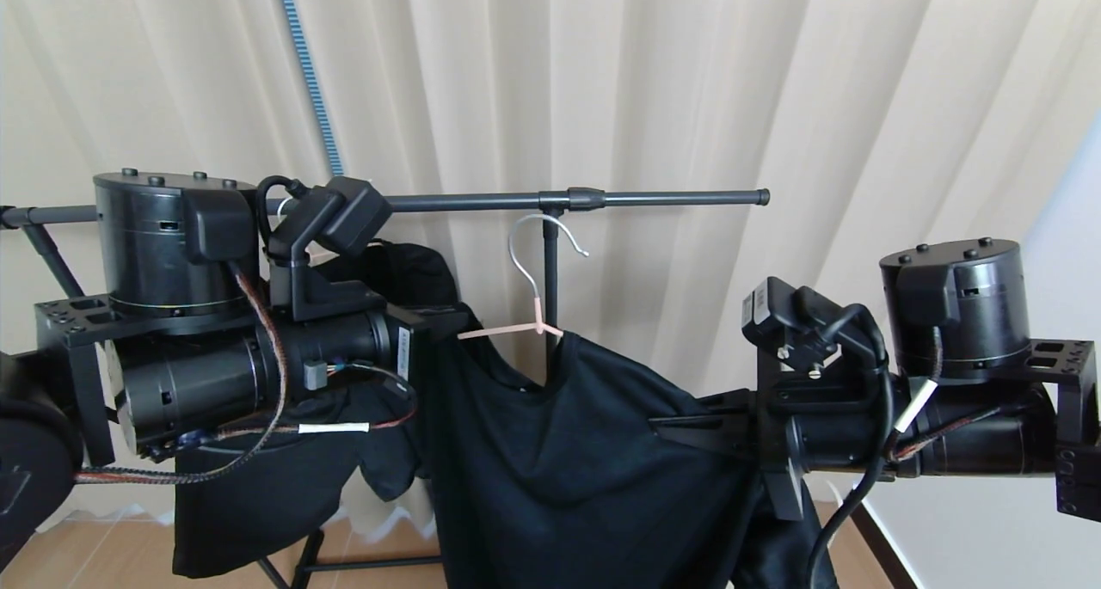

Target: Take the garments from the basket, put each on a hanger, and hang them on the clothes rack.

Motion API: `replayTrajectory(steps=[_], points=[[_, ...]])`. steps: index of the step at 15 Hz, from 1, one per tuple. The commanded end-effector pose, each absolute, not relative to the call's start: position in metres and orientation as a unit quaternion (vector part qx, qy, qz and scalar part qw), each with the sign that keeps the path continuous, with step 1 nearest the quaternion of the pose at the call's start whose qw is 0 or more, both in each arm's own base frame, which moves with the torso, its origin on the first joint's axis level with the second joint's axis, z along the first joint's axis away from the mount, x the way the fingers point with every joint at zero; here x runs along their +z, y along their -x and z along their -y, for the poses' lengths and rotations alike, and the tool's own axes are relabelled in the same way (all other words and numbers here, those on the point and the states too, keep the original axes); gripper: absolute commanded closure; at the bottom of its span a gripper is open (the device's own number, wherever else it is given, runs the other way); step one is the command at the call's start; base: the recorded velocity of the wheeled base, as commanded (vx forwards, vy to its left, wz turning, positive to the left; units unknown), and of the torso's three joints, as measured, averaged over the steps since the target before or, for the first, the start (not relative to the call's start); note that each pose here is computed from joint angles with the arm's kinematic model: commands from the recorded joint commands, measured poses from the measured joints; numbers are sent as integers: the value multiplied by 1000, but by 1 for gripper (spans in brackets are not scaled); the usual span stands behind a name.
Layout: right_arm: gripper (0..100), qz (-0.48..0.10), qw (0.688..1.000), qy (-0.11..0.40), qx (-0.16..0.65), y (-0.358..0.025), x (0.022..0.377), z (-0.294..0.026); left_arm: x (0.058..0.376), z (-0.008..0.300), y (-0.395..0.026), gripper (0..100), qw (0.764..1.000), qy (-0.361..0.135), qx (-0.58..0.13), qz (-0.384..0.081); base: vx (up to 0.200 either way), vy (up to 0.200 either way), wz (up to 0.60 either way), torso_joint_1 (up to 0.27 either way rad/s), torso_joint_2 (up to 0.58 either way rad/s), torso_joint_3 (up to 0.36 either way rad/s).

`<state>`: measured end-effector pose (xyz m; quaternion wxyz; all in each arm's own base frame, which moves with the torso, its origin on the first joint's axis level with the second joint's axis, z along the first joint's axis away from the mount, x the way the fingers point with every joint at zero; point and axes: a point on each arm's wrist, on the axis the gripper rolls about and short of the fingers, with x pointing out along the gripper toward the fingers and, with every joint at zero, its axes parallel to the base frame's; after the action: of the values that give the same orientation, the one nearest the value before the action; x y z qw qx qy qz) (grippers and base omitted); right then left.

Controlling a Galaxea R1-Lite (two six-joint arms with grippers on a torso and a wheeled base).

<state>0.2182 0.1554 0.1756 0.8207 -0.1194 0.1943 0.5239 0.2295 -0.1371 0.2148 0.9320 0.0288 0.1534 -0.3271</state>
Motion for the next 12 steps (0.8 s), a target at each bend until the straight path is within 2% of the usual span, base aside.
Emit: replayTrajectory(steps=[1, 5, 8, 12], points=[[100, -211, 815, 120, 526, -225, 165, -161, 221, 139, -220, 100, 930, -27, -339, -142, 0, 0, 0, 0, 0, 0], [100, -213, 811, 116, 532, -232, 152, -167, 226, 143, -203, 100, 923, -27, -361, -130, 0, 0, 0, 0, 0, 0], [100, -188, 791, 97, 574, -228, 150, -164, 226, 143, -202, 100, 923, -26, -360, -131, 0, 0, 0, 0, 0, 0], [100, -156, 785, 85, 594, -229, 147, -158, 228, 146, -201, 100, 922, -26, -366, -127, 0, 0, 0, 0, 0, 0]])
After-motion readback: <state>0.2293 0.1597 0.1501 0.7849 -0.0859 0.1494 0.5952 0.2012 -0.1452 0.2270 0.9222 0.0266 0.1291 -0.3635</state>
